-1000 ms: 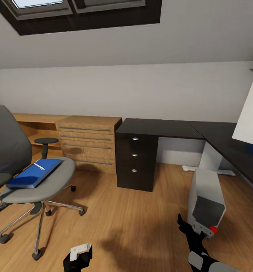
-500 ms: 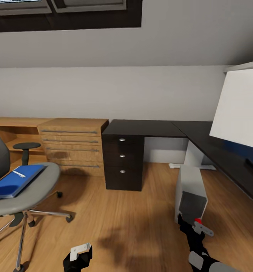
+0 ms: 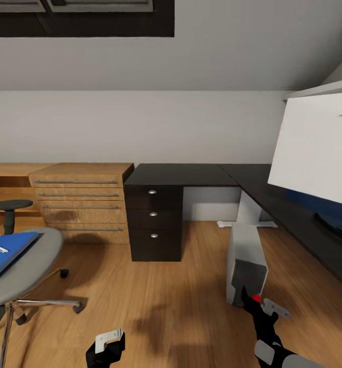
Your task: In the bedroom, organize the workspace by keeping the computer under the desk, ensuring the monitor is on the desk, placing the keyboard on the desk next to the monitor, placing the mouse on the desk next to the keyboard, moving the folder from the swivel chair onto the desk next to the mouse, stacking the notebook on top of the folder with the pen on top of the notebook, and positioning the swivel chair next to the desk.
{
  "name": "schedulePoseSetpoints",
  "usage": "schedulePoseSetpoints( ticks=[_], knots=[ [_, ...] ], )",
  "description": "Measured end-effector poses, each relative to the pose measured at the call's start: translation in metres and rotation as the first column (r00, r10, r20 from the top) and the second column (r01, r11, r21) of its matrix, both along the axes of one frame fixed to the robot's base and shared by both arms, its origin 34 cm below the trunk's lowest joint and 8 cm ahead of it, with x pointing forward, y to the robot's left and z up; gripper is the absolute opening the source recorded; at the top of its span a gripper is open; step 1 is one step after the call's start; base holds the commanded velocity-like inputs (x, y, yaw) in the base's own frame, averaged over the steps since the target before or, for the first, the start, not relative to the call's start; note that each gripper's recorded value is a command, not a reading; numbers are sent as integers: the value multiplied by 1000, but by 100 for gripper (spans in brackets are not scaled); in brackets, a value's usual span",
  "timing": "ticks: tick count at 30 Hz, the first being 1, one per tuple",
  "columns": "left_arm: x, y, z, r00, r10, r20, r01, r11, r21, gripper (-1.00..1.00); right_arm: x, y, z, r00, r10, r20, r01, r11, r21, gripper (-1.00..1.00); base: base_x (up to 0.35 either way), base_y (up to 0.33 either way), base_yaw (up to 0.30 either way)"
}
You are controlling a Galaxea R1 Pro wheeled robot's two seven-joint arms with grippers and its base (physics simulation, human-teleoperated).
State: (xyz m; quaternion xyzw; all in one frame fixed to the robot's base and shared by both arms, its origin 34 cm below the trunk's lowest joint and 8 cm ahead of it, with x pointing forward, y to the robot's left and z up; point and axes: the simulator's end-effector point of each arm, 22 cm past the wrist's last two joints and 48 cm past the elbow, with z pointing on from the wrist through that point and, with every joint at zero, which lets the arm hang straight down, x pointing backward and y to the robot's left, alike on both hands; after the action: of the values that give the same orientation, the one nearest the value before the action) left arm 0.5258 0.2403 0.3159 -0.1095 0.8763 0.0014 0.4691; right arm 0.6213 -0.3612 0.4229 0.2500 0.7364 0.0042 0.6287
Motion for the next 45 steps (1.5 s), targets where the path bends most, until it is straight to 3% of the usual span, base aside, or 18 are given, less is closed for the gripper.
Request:
schedulePoseSetpoints(
  ticks=[8,12,22,33,39,45],
  knots=[
    [0,-1,0,1000,-2,0,2,1000,-1,100,1,1,4,1000,1,14,-1,1000,-11,100,53,-11,-5],
    [0,-1,0,1000,-2,0,2,1000,-1,100,2,2,4,1000,9,4,-9,999,-41,100,105,-2,-1],
    [0,-2,0,1000,-3,0,3,1000,-1,100,4,12,1,996,26,-80,-41,979,-197,100,35,0,0],
    [0,-9,0,1000,-6,0,6,1000,-10,100,21,19,0,986,52,-157,-82,977,-198,100,1,0,0],
    [0,-9,0,1000,-6,0,6,1000,-10,100,24,18,5,989,50,-143,-78,976,-202,100,0,0,0],
    [0,-9,0,1000,-5,0,5,1000,-11,100,27,12,24,998,33,-58,-45,973,-227,100,0,0,0]
  ],
)
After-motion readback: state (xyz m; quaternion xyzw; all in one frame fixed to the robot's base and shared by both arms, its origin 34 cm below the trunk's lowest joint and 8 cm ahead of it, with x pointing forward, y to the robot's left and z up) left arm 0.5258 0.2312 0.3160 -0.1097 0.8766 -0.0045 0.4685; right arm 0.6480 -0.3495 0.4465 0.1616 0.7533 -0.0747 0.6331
